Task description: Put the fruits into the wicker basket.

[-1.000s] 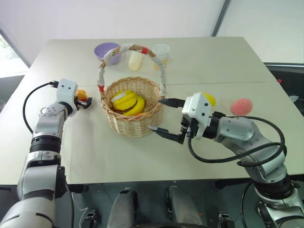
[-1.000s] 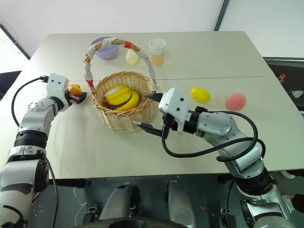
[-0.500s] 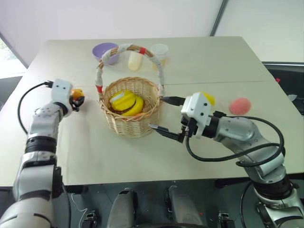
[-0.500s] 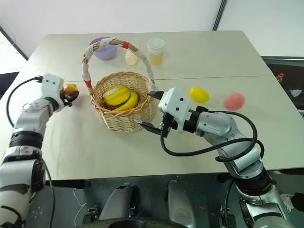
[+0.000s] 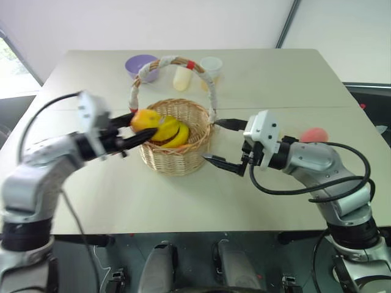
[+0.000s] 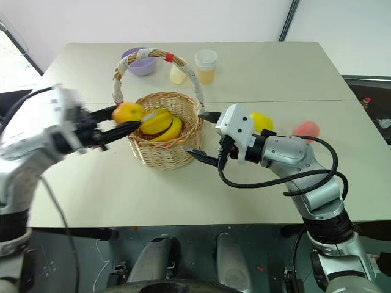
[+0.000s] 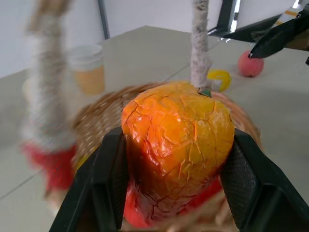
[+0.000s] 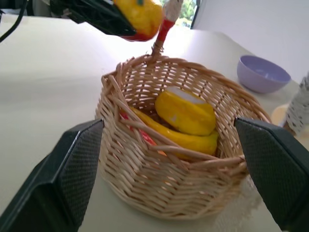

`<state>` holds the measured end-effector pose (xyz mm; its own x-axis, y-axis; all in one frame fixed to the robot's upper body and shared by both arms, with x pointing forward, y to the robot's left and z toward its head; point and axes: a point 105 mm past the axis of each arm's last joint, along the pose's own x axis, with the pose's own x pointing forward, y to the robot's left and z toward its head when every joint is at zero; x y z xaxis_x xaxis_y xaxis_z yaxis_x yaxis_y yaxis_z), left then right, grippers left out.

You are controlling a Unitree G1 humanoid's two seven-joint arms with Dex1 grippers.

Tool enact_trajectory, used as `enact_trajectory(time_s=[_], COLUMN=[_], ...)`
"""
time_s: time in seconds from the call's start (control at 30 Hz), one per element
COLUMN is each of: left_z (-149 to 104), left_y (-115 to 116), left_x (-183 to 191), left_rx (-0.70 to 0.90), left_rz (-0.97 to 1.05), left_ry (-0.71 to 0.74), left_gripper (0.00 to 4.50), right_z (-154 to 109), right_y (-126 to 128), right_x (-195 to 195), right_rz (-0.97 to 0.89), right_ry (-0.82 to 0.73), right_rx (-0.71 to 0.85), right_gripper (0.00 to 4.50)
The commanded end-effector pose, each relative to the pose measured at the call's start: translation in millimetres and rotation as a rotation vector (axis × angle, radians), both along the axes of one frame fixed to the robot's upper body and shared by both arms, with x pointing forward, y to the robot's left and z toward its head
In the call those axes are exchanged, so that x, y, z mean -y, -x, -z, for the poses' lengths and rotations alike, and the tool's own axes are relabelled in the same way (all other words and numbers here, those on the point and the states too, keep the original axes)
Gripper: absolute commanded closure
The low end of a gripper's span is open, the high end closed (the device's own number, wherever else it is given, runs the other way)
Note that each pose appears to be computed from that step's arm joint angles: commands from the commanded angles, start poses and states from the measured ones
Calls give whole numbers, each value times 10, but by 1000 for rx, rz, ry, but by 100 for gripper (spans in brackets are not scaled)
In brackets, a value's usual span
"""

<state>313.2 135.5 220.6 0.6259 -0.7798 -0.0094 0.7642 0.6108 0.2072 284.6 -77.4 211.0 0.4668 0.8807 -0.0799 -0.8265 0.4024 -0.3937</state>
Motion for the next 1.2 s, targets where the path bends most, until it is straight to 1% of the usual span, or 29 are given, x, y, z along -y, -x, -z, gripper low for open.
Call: enact_trajectory(time_s=[0.03,0.1,0.13,0.17,0.2,0.33,0.43,0.47,0.57,0.63,0.73,0.8,1.0,1.07,1.1,1.17,1.2], left_z=[19,82,77,67,44,-56,-165,-179,-105,-61,63,96,145,130,128,128,127], left_y=[-163,-228,-261,-283,-295,-282,-60,63,349,424,406,399,411,411,410,404,399], left_x=[220,297,306,305,303,327,441,502,628,656,670,657,578,553,547,543,539], left_rx=[37,28,25,24,36,45,67,66,29,14,-4,-8,-17,-15,-15,-13,-12], left_rz=[-43,-37,-39,-42,-39,4,160,239,406,443,407,390,340,325,321,315,311], left_ry=[-56,-67,-54,-45,-42,21,91,102,81,66,12,2,-4,8,11,11,12], left_gripper=[218,130,89,38,3,3,3,3,3,3,3,3,3,0,0,0,0], right_z=[-120,-123,-118,-114,-102,-8,184,255,375,406,505,547,678,681,678,665,653], right_y=[17,15,4,-4,-28,-196,-345,-464,-774,-881,-1147,-1260,-1373,-1378,-1378,-1375,-1374], right_x=[3,28,78,112,187,520,740,846,1030,1061,1159,1227,1362,1362,1360,1357,1355], right_rz=[-2,16,41,58,93,277,408,485,631,659,718,754,782,783,782,778,780], right_ry=[-9,-10,-7,-5,-1,43,139,175,248,261,377,403,474,455,453,459,456], right_rx=[63,66,66,66,61,46,23,28,60,66,106,99,55,32,31,41,46], right_gripper=[0,0,0,0,0,0,0,0,0,0,0,0,0,55,89,186,242])
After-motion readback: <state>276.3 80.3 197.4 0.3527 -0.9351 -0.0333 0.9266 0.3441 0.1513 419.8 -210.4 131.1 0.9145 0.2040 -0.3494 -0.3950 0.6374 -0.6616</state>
